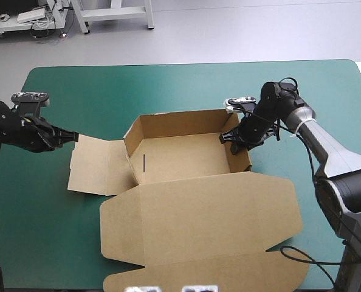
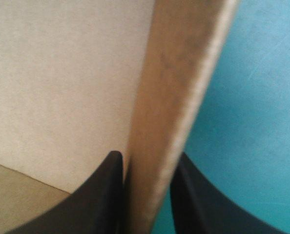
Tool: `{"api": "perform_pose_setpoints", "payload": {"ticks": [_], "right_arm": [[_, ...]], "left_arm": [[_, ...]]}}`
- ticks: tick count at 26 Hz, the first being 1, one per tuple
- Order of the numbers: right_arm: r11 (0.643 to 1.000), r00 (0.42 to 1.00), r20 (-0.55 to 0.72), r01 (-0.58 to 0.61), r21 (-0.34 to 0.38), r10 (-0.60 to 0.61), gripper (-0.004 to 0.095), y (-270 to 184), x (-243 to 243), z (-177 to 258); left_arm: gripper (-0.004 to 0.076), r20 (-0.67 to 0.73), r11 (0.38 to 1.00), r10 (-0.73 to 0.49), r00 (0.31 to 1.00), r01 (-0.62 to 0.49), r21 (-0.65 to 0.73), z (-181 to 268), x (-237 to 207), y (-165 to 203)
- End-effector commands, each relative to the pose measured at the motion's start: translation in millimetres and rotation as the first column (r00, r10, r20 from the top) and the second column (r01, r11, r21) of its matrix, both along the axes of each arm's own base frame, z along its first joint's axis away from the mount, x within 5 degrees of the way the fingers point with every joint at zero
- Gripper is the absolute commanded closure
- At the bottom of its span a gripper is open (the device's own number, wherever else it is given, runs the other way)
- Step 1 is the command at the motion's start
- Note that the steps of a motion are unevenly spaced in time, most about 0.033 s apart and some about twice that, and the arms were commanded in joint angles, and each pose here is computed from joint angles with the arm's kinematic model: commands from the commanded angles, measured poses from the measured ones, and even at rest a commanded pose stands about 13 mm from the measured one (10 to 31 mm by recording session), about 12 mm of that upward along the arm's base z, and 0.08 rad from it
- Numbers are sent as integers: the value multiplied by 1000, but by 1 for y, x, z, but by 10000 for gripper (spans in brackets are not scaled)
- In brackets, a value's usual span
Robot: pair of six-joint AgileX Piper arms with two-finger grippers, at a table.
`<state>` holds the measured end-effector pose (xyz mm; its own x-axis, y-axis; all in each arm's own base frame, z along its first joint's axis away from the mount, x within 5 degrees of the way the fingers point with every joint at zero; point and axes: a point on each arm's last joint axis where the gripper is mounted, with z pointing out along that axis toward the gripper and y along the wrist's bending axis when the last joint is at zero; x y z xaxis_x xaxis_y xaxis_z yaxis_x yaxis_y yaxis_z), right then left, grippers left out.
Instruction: Fold the box
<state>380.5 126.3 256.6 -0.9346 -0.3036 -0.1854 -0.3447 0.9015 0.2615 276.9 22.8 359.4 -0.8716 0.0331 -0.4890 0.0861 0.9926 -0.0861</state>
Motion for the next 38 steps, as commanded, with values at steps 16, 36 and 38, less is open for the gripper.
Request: {"api": "perform_pose_setpoints", "payload": {"ticks": [16,36,38], "right_arm": [[934,811,497,159,319,-308,926,-61,-53,167],[912,743,593,60,406,-312,924,-45,-65,189],[917,733,603,72,393,-316,924,-40,-63,188]], "left_arm": [[727,283,852,271,920,-93,-516,45,-17,74],[733,446,587,-73,892,400,-704,77,-6,-46],[733,447,593,-98,889,412,-692,77,-9,-50]]}}
